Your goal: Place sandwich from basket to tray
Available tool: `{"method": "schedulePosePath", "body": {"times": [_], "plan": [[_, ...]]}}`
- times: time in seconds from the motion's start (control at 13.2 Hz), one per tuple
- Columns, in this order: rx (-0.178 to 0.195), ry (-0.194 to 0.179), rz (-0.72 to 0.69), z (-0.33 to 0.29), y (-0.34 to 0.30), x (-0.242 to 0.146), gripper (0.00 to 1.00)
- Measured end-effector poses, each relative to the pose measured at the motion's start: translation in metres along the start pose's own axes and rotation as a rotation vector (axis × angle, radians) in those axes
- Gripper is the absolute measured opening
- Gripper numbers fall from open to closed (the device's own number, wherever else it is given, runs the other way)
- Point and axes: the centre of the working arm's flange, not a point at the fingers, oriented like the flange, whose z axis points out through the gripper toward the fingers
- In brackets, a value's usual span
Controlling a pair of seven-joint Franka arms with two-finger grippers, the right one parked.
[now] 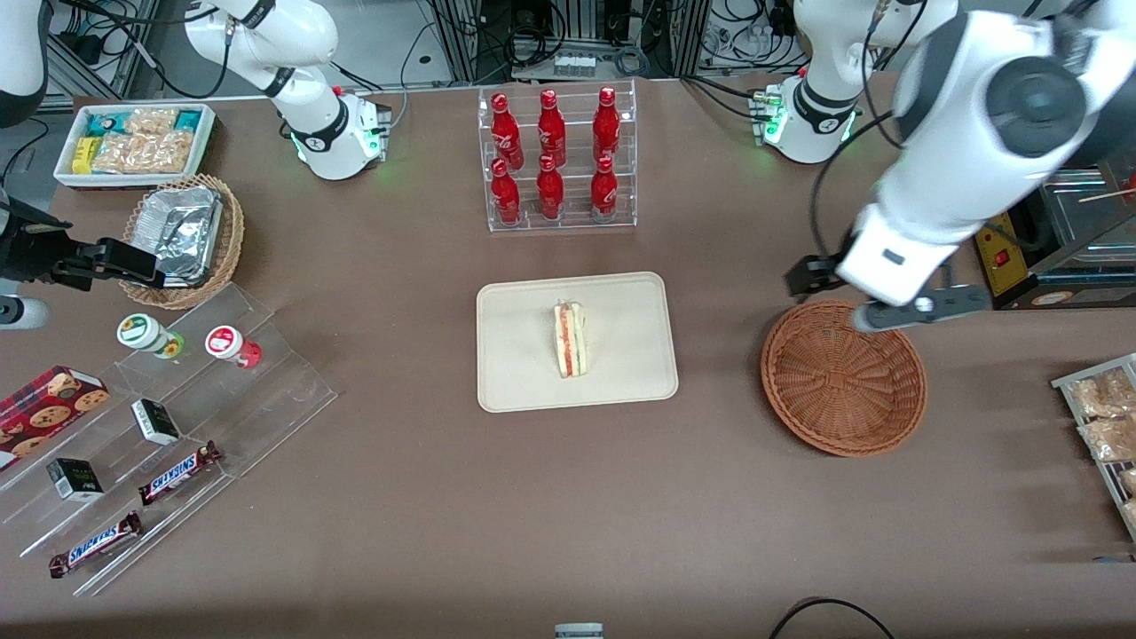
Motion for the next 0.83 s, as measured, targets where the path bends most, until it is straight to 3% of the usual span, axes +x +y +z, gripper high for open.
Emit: {"method": "schedulePosePath", "body": {"times": [0.38, 0.61, 0.83], "plan": [[-0.001, -0.015, 0.082, -0.016, -0.096, 0.004, 1.00], [-0.002, -0.017, 0.098, -0.015, -0.094, -0.001, 1.00], [-0.009, 0.015, 0.113, -0.029, -0.085, 0.000, 1.00]]}}
